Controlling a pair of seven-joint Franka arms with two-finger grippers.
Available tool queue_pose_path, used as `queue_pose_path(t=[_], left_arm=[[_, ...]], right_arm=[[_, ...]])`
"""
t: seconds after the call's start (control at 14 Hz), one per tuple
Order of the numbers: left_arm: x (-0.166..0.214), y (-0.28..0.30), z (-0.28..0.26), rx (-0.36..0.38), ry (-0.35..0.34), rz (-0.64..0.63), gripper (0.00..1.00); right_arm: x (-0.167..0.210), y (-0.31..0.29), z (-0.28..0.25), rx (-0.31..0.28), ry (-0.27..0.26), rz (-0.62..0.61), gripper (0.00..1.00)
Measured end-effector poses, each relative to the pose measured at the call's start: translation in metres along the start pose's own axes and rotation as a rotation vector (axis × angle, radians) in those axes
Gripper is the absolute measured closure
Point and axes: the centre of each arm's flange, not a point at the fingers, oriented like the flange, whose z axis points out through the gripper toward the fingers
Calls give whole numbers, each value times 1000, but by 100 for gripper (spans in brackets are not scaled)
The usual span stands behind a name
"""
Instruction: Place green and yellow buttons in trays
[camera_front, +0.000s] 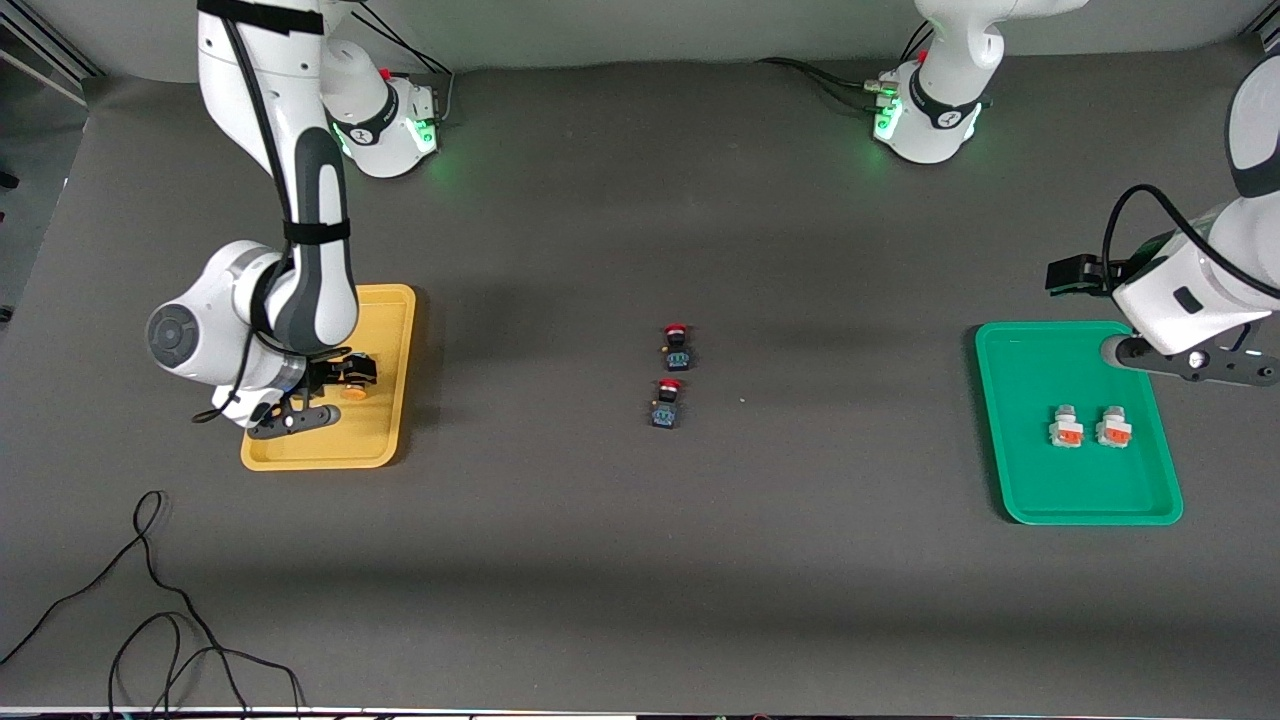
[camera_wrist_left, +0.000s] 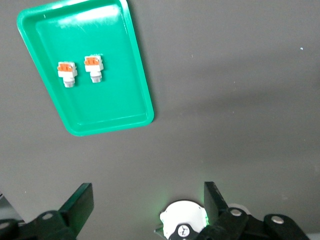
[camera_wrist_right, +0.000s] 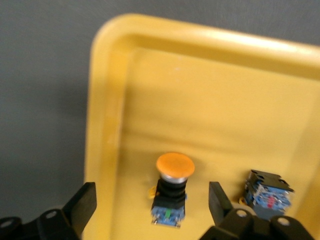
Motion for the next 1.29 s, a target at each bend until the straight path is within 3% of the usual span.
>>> queue_pose_path(t=[0.36,0.57,0.79,0.93,1.14,1.29], left_arm=[[-21,10,12,31,96,-4,1],[-33,13,12,30,132,-57,1],[-29,18,8,-27,186,-93,1],[-28,14,6,-41,207,-105,1],[-26,10,8,-45,204,-115,0],[-25,10,10,-46,199,-116,0]], right_arm=[[17,-36,-161,0,-18,-35,0],[10,-47,-225,-23,-29,-61,0],[1,-46,-257,-35,-27,-54,0],[-5,-46,-269,-74,-32,-44,0],[-11,-48,-274,-132,-79,13,0],[-16,-45,-276,-138,-103,49,0]])
